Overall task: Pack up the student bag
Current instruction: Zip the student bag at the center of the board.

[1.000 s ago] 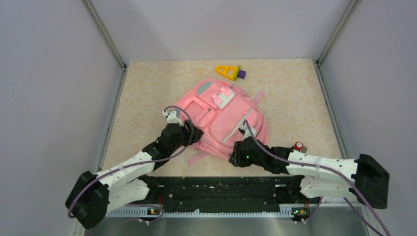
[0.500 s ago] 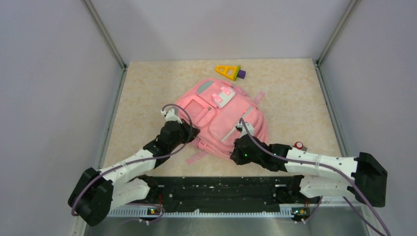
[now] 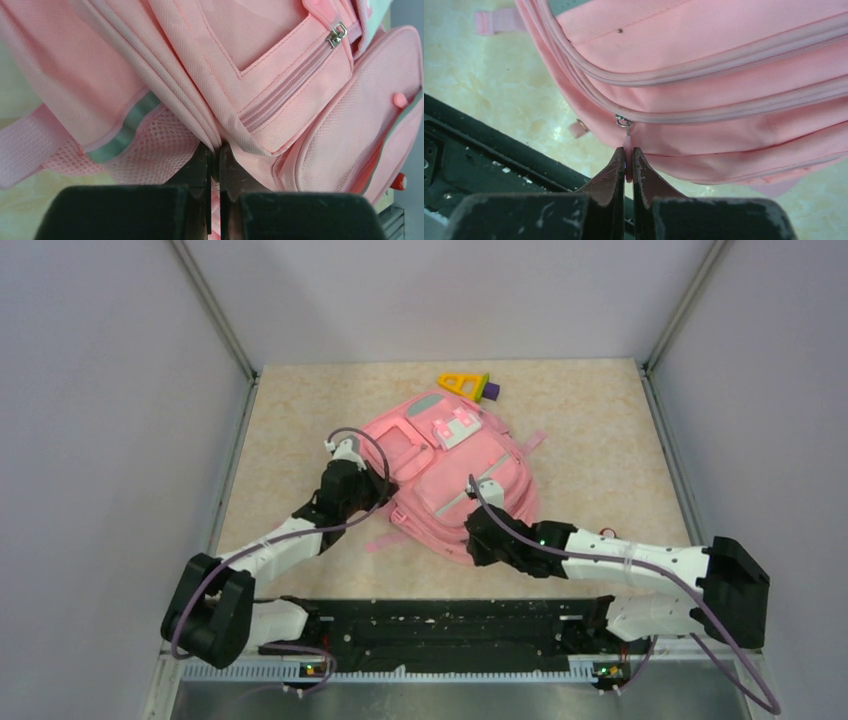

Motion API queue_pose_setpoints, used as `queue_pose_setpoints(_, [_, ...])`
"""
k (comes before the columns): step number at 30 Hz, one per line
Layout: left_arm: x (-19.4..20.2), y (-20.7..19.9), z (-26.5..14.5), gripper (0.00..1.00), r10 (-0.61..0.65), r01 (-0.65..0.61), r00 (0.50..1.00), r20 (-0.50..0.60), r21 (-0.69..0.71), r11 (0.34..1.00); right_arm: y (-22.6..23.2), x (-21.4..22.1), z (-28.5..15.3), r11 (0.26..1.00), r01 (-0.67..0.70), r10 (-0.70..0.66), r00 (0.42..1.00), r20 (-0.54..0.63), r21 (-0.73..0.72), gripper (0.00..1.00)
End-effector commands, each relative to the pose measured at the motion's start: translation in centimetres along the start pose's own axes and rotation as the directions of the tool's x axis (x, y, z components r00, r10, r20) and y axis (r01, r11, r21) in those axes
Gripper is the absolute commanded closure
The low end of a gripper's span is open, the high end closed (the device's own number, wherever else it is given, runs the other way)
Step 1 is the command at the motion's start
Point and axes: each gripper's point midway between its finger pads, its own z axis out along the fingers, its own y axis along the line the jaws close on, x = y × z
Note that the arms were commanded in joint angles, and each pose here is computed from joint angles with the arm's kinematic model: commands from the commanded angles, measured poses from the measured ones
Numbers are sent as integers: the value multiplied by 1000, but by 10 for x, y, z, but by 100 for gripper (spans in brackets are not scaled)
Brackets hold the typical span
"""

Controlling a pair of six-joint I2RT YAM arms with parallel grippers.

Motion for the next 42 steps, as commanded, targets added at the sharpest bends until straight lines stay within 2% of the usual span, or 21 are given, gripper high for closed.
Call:
queue_pose_setpoints(1, [-68, 24, 17, 100, 147, -127, 974, 175, -122, 984, -14, -3, 5, 994, 62, -64, 998, 11, 86, 100])
queue_pose_setpoints(4, [-83, 33, 26, 100, 162, -131, 968, 193, -166, 977, -21, -2, 11, 989, 76, -79, 997, 17, 127, 100])
queue_pose_setpoints(10, [-115, 15, 39, 100, 161, -129, 944, 289, -127, 983, -30, -21, 17, 975, 90, -112, 988, 103, 203, 100])
queue_pose_setpoints(11, [-120, 11, 41, 96, 162, -130, 944, 289, -129, 983, -33, -23, 18, 970, 98, -124, 987, 104, 222, 100])
queue_pose_setpoints(14, [-120, -4, 39, 63, 175, -158, 955, 239, -90, 983, -28, -32, 22, 967, 119, -149, 981, 125, 225, 100])
queue_pose_setpoints(15, [-116, -8, 37, 51, 181, -168, 957, 226, -78, 983, -22, -35, 24, 973, 120, -149, 979, 141, 199, 100])
queue_pose_setpoints(16, [-111, -10, 35, 35, 186, -175, 957, 221, -70, 982, -14, -38, 26, 979, 123, -148, 976, 157, 162, 100])
queue_pose_setpoints(17, [-104, -9, 32, 24, 188, -177, 959, 213, -70, 982, -6, -42, 27, 986, 114, -135, 974, 183, 119, 100])
queue_pose_setpoints(19, [-86, -1, 24, 16, 169, -156, 968, 184, -87, 984, 10, -51, 28, 993, 106, -114, 967, 227, 48, 100])
queue_pose_setpoints(25, [-39, 7, -16, 14, 77, -56, 983, 170, -124, 991, 31, -63, 33, 991, 135, -127, 959, 252, -15, 100])
queue_pose_setpoints(29, [-13, -19, -42, 14, -1, 6, 985, 173, -26, 1000, 32, -63, 34, 989, 146, -137, 957, 257, -19, 100])
queue_pose_setpoints(33, [19, -32, -50, 16, -97, 91, 989, 110, 61, 994, 26, -61, 36, 990, 139, -135, 957, 255, 5, 100])
queue_pose_setpoints(38, [47, -25, -50, 24, -147, 145, 988, 38, 55, 988, 28, -63, 36, 992, 125, -121, 958, 260, 2, 100])
queue_pose_setpoints(42, [60, -29, -52, 26, -168, 168, 986, -9, 61, 984, 30, -64, 39, 993, 119, -115, 958, 263, 3, 100])
